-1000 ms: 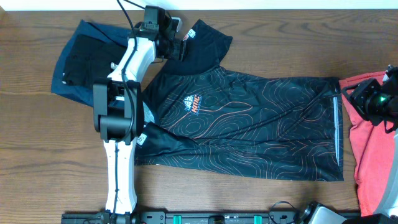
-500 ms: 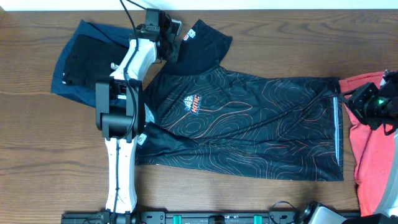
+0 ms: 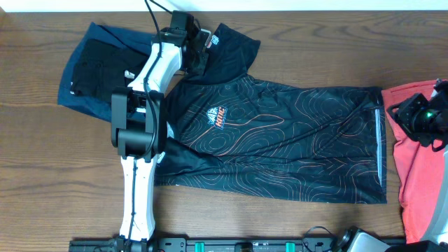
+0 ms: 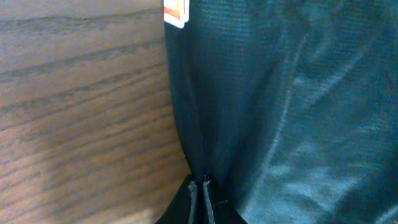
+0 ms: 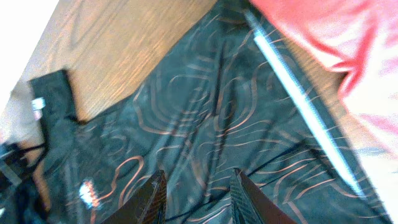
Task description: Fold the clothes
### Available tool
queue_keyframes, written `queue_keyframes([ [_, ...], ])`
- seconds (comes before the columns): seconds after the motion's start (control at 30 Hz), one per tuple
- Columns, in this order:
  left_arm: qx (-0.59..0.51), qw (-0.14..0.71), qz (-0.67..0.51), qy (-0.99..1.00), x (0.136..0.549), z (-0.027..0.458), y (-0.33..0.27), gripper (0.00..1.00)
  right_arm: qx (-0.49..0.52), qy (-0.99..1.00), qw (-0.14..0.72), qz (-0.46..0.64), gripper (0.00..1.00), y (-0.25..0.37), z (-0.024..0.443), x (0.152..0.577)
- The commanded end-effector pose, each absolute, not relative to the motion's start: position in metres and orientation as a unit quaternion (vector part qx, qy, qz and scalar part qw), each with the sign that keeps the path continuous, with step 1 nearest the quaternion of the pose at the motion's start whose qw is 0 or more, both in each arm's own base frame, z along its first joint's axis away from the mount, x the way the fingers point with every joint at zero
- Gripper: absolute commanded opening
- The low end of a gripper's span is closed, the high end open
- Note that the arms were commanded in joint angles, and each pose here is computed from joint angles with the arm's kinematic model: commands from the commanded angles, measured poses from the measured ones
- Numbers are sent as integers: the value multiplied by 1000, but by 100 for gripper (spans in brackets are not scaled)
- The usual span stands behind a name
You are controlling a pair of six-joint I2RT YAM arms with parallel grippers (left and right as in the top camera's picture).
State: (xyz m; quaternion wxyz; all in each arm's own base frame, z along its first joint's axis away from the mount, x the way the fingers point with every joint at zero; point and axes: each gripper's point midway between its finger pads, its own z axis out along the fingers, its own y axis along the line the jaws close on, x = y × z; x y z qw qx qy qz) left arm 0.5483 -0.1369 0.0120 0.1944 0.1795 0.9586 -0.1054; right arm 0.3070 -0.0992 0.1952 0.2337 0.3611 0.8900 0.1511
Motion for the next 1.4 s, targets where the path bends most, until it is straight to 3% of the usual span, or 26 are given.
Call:
queue_keyframes([
  [0.0,174,244,-78,951,554,74,-128,6,357,895,245,108,31,-113,195,308],
  [0.33,171,226,-70,957,514,136,-117,6,344,892,272,104,30,-129,180,342],
  [0.5,169,173,-70,968,487,130,-113,6,307,909,263,101,41,-140,140,374],
  [0.8,167,157,-70,971,480,127,-112,6,297,914,253,110,40,-154,51,425],
  [1.07,167,154,-70,971,479,127,-111,6,289,912,252,144,39,-139,6,450],
  [1.17,167,154,-70,971,479,127,-111,6,302,909,247,148,32,-139,-4,452],
  [1.33,167,154,-70,971,479,127,-111,6,302,906,255,152,3,-140,-3,456],
  [1.37,167,154,-70,971,479,127,-111,6,299,905,258,160,1,-138,0,459],
])
